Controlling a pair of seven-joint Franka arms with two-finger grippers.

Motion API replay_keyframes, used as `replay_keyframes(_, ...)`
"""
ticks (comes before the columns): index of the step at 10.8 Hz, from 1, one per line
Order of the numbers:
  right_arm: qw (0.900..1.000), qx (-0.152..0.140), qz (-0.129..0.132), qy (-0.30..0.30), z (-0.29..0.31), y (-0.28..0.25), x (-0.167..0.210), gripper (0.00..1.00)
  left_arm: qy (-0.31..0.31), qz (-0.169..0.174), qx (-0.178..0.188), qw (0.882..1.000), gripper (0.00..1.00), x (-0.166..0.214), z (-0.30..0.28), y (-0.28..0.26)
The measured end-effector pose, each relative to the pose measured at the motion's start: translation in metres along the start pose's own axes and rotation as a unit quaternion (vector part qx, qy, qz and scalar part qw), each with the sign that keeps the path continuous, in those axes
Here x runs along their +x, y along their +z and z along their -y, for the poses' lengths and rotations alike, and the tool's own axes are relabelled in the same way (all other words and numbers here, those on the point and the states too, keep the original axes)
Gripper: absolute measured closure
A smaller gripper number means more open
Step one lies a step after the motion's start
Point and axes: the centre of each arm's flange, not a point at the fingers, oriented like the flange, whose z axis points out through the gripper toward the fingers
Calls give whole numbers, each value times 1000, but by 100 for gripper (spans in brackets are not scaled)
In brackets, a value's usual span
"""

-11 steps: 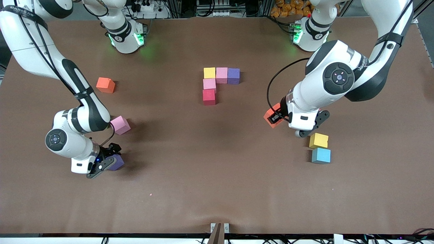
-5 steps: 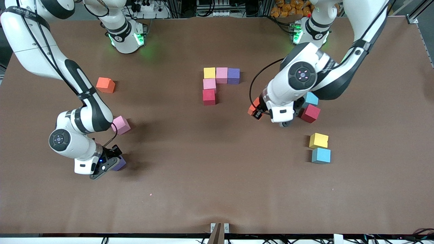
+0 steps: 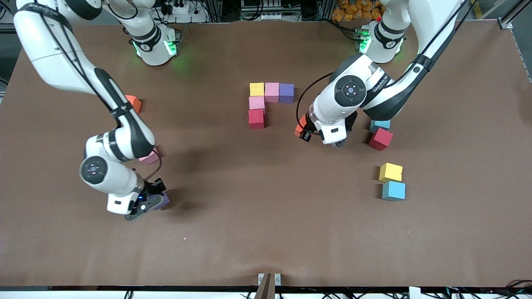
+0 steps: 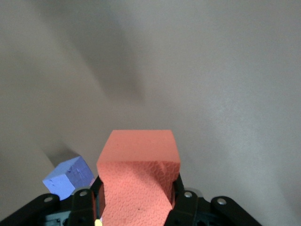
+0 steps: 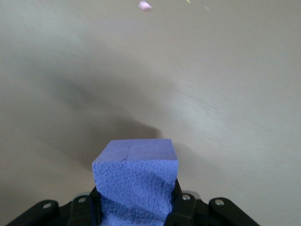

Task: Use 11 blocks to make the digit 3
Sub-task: 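Place the orange cube beside the red cube with the left gripper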

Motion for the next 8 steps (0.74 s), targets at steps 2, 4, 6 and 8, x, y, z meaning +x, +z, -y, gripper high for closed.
replay_keyframes(2, 999, 2, 0, 36, 36, -12, 17, 48, -57, 10, -19, 998, 45, -14, 4, 14)
replay_keyframes(4, 998, 11, -3, 67, 62, -16, 26, 48, -131, 22, -33, 991, 45, -21, 12, 37)
replay_keyframes(6, 994, 21, -4, 105, 84, -19, 31, 48, -195, 31, -37, 980, 45, -23, 19, 51)
replay_keyframes(8, 991, 29, -5, 130, 101, -23, 35, 48, -254, 39, -37, 966, 45, -34, 30, 70)
